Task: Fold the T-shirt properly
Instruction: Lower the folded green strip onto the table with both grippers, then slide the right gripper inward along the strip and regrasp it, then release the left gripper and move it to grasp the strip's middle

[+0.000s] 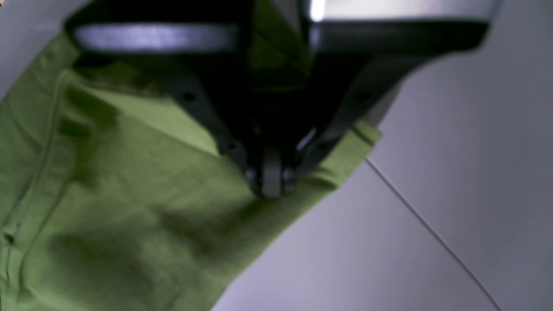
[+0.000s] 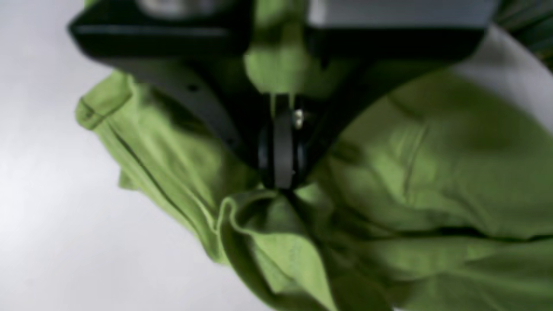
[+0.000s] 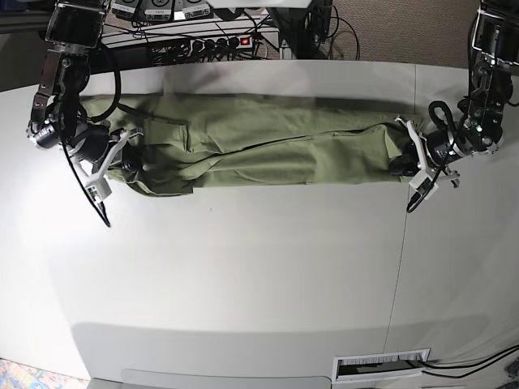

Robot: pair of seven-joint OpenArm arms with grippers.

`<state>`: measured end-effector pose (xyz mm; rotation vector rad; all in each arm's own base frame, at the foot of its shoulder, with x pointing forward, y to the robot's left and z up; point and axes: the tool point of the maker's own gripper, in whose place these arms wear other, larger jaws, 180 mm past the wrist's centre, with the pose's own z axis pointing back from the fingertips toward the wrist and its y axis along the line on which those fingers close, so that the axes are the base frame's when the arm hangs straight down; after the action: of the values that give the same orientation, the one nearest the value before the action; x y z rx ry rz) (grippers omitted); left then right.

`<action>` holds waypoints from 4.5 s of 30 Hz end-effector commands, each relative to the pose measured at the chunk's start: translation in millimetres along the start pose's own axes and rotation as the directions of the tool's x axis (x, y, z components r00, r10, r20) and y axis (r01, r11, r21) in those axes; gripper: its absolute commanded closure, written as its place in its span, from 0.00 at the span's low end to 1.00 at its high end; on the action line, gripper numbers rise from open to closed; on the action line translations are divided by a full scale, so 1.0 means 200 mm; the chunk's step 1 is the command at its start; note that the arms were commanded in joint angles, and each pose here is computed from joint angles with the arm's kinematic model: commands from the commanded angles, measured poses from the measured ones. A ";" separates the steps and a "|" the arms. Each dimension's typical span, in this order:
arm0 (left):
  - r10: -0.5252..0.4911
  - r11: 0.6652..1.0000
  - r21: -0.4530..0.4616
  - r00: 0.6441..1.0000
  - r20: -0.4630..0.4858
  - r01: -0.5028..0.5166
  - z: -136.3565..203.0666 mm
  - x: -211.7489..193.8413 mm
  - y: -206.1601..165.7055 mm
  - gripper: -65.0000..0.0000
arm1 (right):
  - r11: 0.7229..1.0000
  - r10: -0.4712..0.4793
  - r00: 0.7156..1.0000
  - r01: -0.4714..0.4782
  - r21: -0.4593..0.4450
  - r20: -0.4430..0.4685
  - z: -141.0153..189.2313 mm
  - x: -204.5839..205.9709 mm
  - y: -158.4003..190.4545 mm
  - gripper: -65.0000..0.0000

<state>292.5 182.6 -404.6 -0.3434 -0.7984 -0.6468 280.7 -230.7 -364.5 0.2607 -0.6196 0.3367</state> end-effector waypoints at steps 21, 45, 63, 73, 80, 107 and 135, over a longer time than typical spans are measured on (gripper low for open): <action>-0.023 0.999 0.025 0.999 -0.028 0.023 0.03 -0.01 0.05 1.00 | 0.993 0.121 0.975 -0.115 0.042 -0.185 0.24 -0.17 0.00 1.00; -0.022 0.999 0.025 0.999 -0.026 0.023 0.02 0.00 0.05 1.00 | 0.960 0.060 0.998 -0.063 0.275 0.019 0.25 -0.02 0.27 0.62; -0.019 1.000 0.024 1.000 -0.024 0.020 0.02 0.00 0.05 1.00 | 0.968 0.062 0.984 -0.100 0.229 0.169 -0.07 0.15 0.53 1.00; 0.043 0.999 0.000 0.998 0.036 -0.043 0.03 0.06 0.04 0.98 | 0.959 0.248 0.964 -0.258 0.118 0.090 -0.18 0.08 0.53 1.00; 0.017 1.000 -0.001 1.000 0.025 -0.017 0.03 0.10 0.04 0.93 | 0.971 0.215 0.976 -0.215 0.103 0.016 -0.27 -0.06 0.46 1.00; 0.284 0.956 -0.036 0.948 -0.146 -0.292 0.33 0.10 0.15 0.64 | 0.970 0.236 0.972 -0.234 0.072 -0.022 -0.28 -0.09 0.42 1.00; 0.567 0.816 0.001 0.801 -0.191 -0.577 0.29 -0.05 0.10 0.64 | 0.970 0.235 0.971 -0.231 0.075 -0.043 -0.28 -0.11 0.41 1.00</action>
<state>259.4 226.0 -387.2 -0.5427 -0.4209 -0.1260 265.4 -128.1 -403.6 0.3052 -0.6492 0.5757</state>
